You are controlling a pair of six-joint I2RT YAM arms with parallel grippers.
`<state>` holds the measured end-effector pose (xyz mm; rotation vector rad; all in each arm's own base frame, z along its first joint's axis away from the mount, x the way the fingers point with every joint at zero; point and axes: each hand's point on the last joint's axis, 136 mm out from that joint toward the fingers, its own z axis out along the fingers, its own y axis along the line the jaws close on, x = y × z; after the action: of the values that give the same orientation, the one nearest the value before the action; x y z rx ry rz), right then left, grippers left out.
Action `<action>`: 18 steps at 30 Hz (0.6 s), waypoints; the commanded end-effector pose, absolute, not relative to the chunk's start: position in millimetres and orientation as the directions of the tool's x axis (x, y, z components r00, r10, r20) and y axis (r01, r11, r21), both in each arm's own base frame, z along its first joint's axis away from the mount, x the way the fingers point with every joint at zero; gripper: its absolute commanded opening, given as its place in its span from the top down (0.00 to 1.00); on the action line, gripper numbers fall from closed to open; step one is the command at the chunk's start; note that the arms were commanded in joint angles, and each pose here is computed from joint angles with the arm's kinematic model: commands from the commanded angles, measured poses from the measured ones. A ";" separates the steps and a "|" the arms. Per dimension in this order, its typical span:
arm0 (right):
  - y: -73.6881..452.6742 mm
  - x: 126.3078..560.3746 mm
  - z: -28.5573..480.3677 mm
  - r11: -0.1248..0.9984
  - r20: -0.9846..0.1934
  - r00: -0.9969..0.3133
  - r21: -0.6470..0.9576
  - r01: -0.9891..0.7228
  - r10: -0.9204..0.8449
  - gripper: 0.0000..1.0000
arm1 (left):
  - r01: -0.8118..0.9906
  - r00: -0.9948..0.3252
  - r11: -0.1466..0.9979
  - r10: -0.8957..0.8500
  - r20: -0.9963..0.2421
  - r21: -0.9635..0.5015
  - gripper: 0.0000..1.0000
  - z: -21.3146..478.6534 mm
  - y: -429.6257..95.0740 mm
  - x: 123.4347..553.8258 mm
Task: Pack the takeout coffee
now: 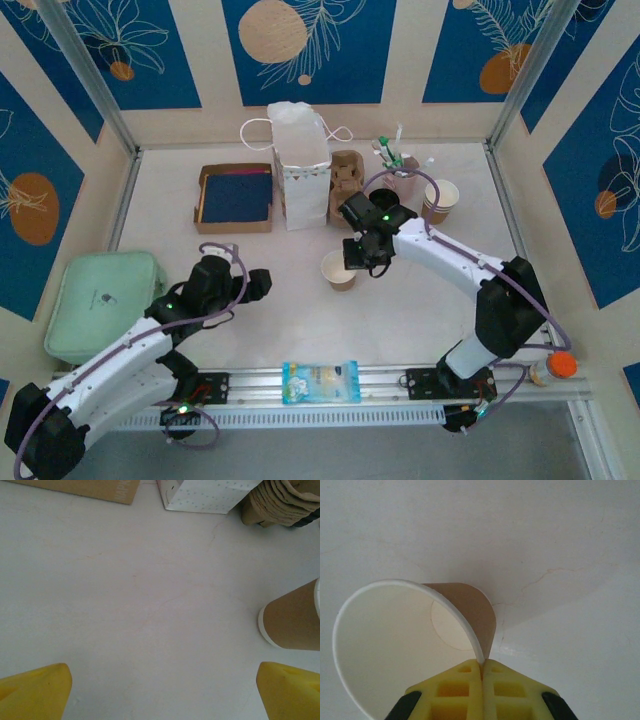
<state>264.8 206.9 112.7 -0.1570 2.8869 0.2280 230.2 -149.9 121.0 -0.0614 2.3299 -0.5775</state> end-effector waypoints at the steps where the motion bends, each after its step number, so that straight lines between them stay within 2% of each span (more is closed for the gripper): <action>1: 209.5 262.5 104.8 0.980 -0.221 -0.973 0.163 -0.112 -0.074 0.98 | 0.133 -0.742 0.890 -0.202 -0.640 -0.436 0.05 118.1 -153.6 226.5; 7: 202.1 262.3 103.3 0.986 -0.226 -0.971 0.129 -0.103 -0.072 0.84 | 0.134 -0.741 0.895 -0.194 -0.643 -0.425 0.05 117.3 -152.2 226.4; 12: 197.8 262.6 110.1 0.987 -0.248 -0.965 0.114 -0.115 -0.084 0.65 | 0.137 -0.738 0.897 -0.190 -0.648 -0.420 0.05 118.4 -152.1 227.5; 14: 195.1 263.8 114.7 0.988 -0.258 -0.962 0.105 -0.117 -0.086 0.61 | 0.137 -0.738 0.898 -0.190 -0.648 -0.419 0.05 118.3 -152.3 227.9; 18: 190.1 269.0 128.6 0.989 -0.284 -0.956 0.106 -0.106 -0.072 0.58 | 0.140 -0.734 0.896 -0.191 -0.651 -0.421 0.05 121.1 -152.8 228.7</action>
<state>266.5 199.0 110.0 -0.1441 2.8844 0.1898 229.4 -149.2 117.8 -0.0605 2.3351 -0.5732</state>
